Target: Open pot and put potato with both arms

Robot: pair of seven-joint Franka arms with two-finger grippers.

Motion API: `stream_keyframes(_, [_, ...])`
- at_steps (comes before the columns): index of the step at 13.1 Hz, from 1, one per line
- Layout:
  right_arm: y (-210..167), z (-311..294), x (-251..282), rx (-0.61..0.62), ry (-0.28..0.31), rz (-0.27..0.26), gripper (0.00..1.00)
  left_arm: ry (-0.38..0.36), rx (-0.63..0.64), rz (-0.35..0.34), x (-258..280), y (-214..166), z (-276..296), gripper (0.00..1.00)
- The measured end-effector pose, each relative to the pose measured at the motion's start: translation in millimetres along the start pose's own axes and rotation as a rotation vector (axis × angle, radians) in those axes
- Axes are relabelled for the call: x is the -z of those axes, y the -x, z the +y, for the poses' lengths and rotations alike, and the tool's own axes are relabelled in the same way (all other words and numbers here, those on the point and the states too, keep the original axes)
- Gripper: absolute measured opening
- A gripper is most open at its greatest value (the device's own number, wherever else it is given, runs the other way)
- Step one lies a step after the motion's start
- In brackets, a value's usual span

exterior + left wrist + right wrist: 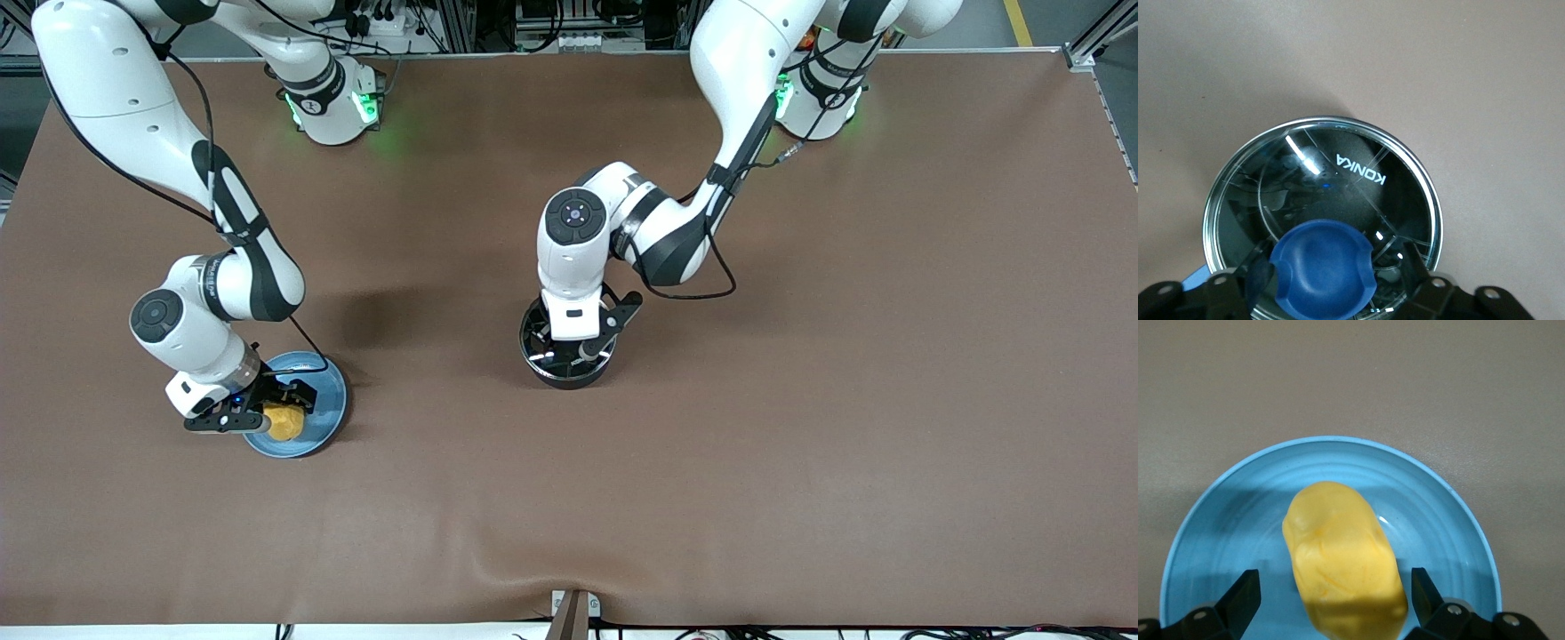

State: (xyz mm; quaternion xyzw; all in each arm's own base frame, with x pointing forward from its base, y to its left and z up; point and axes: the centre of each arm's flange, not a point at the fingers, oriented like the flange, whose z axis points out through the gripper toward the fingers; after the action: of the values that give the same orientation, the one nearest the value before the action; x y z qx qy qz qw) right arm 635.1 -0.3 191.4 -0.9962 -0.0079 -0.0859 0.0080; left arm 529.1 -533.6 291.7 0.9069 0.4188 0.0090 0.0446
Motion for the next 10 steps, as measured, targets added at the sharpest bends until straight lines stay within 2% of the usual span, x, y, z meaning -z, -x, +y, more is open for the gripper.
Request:
stream_keyframes(4, [0, 0, -8, 0.0, 0.001, 0.024, 1.0, -0.006, 0.0, 0.001, -5, 0, -1, 0.81])
stream_keyframes(5, [2, 0, -12, -0.001, 0.001, 0.024, 1.0, -0.007, 0.0, 0.001, -5, 0, -1, 0.75])
stream_keyframes(6, [3, 0, -15, -0.001, 0.001, 0.022, 1.0, -0.007, 0.001, 0.001, -5, -1, -1, 0.62])
stream_keyframes(9, [3, 0, -17, -0.001, 0.001, 0.024, 1.0, -0.005, 0.001, 0.001, -4, -1, 0, 0.6])
stream_keyframes(10, [3, 0, -17, -0.001, 0.001, 0.025, 0.93, -0.009, 0.002, 0.002, -4, -1, 0, 0.6])
